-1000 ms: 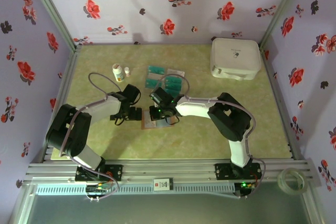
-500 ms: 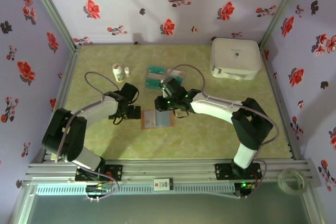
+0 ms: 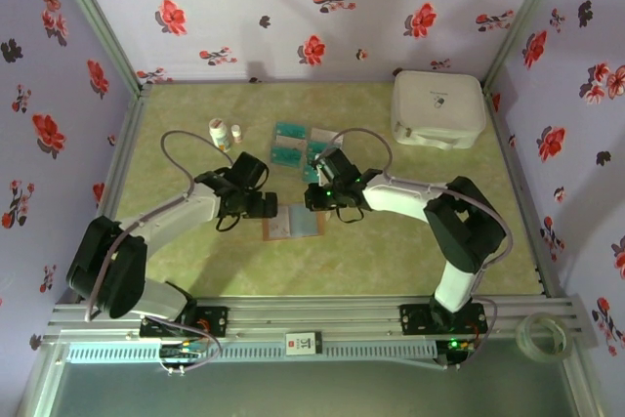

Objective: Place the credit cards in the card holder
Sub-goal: Flip over the card slot on the card holder.

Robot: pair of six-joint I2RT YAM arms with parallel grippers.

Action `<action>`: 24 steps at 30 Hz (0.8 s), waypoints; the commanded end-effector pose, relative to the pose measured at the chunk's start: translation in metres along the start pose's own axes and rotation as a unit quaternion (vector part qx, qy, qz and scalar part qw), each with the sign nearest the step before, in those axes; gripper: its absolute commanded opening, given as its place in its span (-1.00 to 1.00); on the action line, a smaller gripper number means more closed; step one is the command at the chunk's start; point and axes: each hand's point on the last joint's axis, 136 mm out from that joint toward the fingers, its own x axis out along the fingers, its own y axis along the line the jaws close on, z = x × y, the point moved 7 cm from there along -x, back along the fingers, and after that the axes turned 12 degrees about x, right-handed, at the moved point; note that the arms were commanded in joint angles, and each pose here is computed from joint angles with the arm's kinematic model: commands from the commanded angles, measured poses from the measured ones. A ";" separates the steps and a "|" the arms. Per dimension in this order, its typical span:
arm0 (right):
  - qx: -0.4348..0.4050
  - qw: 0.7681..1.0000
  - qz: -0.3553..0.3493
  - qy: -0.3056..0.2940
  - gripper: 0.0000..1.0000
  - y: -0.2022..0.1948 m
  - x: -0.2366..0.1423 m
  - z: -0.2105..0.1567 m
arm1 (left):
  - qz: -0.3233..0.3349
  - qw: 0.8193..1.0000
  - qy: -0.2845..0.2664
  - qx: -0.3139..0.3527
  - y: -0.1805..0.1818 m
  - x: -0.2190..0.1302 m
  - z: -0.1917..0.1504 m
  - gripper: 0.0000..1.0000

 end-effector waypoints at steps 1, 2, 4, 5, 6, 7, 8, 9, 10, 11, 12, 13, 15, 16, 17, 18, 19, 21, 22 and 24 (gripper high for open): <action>-0.006 1.000 0.004 0.010 -0.82 -0.003 0.008 -0.003 | -0.018 1.000 -0.013 -0.015 -0.015 0.000 0.009 0.99; -0.005 1.000 0.004 0.010 -0.85 -0.004 0.010 -0.004 | -0.019 1.000 -0.012 -0.013 -0.018 0.002 0.009 0.99; -0.005 1.000 0.003 0.013 -0.89 -0.005 0.012 -0.004 | -0.021 1.000 -0.009 -0.009 -0.024 0.005 0.008 0.99; -0.004 1.000 0.001 0.014 -0.91 -0.006 0.014 -0.004 | -0.021 1.000 -0.007 -0.007 -0.026 0.007 0.008 0.99; -0.004 1.000 0.000 0.014 -0.93 -0.006 0.015 -0.004 | -0.021 1.000 -0.007 -0.006 -0.028 0.008 0.008 0.99; -0.003 1.000 -0.001 0.014 -0.95 -0.007 0.015 -0.004 | -0.022 1.000 -0.006 -0.003 -0.030 0.009 0.008 0.99; -0.003 1.000 -0.003 0.014 -0.96 -0.008 0.016 -0.005 | -0.022 1.000 -0.006 -0.001 -0.032 0.010 0.007 0.99; -0.003 1.000 -0.005 0.013 -0.97 -0.008 0.016 -0.005 | -0.022 1.000 -0.005 -0.001 -0.033 0.011 0.007 0.99; -0.003 1.000 -0.007 0.014 -0.99 -0.009 0.017 -0.005 | -0.022 1.000 -0.006 -0.001 -0.034 0.011 0.007 0.99; -0.002 1.000 -0.008 0.014 -1.00 -0.011 0.018 -0.005 | -0.023 1.000 -0.006 0.000 -0.035 0.012 0.006 0.99; -0.001 1.000 -0.009 0.014 -1.00 -0.011 0.018 -0.005 | -0.023 1.000 -0.006 0.001 -0.036 0.012 0.006 0.99; -0.001 1.000 -0.010 0.015 -1.00 -0.011 0.019 -0.005 | -0.024 1.000 -0.007 0.001 -0.038 0.012 0.005 0.99; 0.000 1.000 -0.012 0.017 -1.00 -0.013 0.021 -0.006 | -0.026 1.000 -0.007 0.004 -0.040 0.013 0.005 0.99; 0.000 1.000 -0.013 0.018 -1.00 -0.013 0.022 -0.006 | -0.027 1.000 -0.007 0.006 -0.042 0.013 0.005 0.99; 0.001 1.000 -0.013 0.019 -1.00 -0.013 0.022 -0.006 | -0.027 1.000 -0.007 0.007 -0.042 0.013 0.004 0.99; 0.002 1.000 -0.013 0.021 -1.00 -0.013 0.023 -0.007 | -0.026 1.000 -0.006 0.008 -0.043 0.014 0.004 0.99; 0.003 1.000 -0.013 0.022 -1.00 -0.014 0.024 -0.007 | -0.027 1.000 -0.007 0.010 -0.044 0.014 0.004 0.99; 0.005 1.000 -0.013 0.025 -1.00 -0.014 0.026 -0.008 | -0.026 1.000 -0.007 0.012 -0.045 0.014 0.003 0.99; 0.006 1.000 -0.012 0.026 -1.00 -0.014 0.026 -0.008 | -0.026 1.000 -0.006 0.013 -0.045 0.015 0.003 0.99; 0.008 1.000 -0.011 0.028 -1.00 -0.015 0.028 -0.008 | -0.025 1.000 -0.007 0.016 -0.045 0.015 0.003 0.99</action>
